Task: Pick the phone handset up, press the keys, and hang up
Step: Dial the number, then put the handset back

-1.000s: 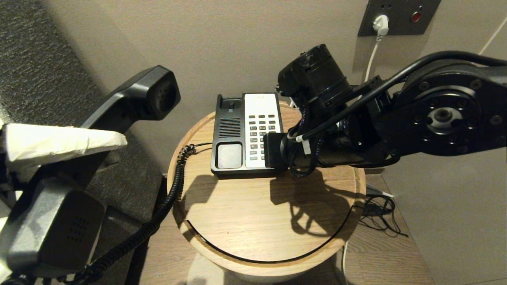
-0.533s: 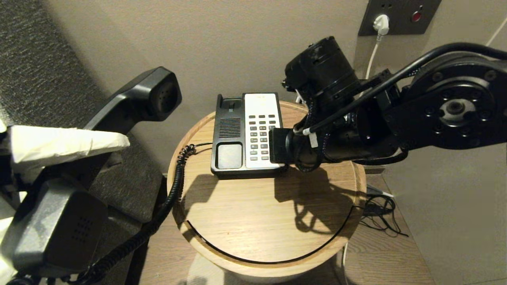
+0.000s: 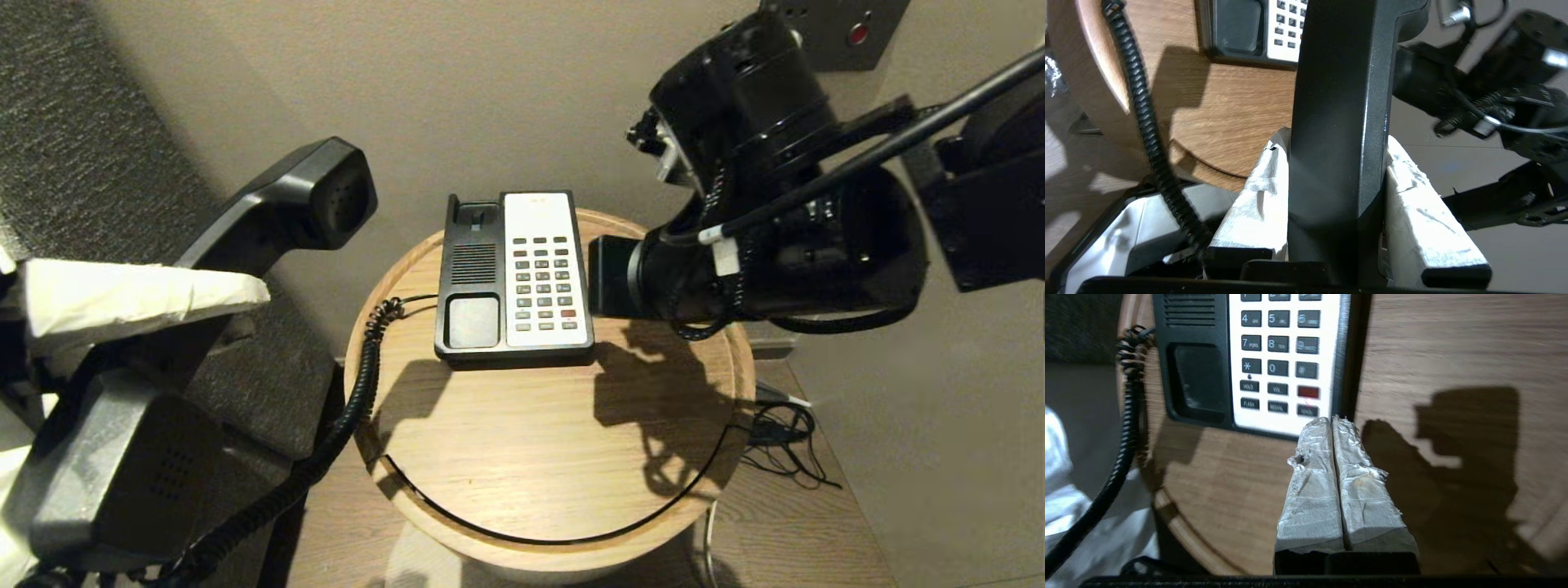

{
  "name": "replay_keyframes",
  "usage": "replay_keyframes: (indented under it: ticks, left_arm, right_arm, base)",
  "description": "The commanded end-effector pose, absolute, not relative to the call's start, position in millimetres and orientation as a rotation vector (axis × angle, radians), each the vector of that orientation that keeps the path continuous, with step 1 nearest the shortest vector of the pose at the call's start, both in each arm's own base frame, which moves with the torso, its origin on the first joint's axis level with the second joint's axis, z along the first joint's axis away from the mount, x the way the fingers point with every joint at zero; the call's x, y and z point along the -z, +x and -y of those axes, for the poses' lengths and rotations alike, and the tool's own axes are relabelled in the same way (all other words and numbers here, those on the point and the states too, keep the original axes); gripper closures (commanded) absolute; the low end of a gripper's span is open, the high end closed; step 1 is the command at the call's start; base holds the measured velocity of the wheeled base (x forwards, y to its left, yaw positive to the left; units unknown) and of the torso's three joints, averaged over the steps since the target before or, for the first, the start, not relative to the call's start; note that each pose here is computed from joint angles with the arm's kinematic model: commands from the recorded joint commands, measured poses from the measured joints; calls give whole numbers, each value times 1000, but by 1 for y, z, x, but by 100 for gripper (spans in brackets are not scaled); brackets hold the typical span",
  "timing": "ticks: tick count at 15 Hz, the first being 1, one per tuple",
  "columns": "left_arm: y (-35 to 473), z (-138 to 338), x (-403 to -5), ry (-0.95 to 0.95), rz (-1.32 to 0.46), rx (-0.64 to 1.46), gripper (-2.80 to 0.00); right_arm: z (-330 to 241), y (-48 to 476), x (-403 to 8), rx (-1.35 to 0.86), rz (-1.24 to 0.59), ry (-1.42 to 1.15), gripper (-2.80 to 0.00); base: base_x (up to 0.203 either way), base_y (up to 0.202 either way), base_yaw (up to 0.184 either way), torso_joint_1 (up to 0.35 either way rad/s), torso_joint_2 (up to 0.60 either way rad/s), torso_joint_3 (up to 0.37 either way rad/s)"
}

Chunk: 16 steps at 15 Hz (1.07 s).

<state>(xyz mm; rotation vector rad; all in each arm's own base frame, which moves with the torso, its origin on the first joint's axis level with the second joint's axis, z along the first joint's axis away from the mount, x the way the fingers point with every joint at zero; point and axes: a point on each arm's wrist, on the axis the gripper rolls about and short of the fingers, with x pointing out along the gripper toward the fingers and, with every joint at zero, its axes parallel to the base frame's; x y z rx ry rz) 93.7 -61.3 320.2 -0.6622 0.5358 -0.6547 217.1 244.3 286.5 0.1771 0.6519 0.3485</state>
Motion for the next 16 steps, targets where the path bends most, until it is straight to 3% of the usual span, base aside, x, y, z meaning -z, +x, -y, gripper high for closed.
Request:
replay_keyframes:
  ticks: [1, 5, 10, 16]
  left_arm:
    - [95, 65, -321, -622, -536, 682, 0]
    - [115, 77, -321, -458, -506, 661, 0]
    - [169, 119, -326, -274, -480, 524, 0]
    - [221, 192, -318, -115, -467, 275, 0]
  right_arm:
    - [-207, 186, -319, -364, -591, 247, 0]
    - [-131, 130, -355, -274, -577, 432, 0]
    - [-58, 65, -370, -219, -593, 646, 0]
    - [-36, 44, -357, -235, -610, 663, 0]
  base:
    - [0, 0, 0, 0, 0, 0]
    - [0, 0, 0, 0, 0, 0]
    - [0, 0, 0, 0, 0, 0]
    - [0, 0, 0, 0, 0, 0]
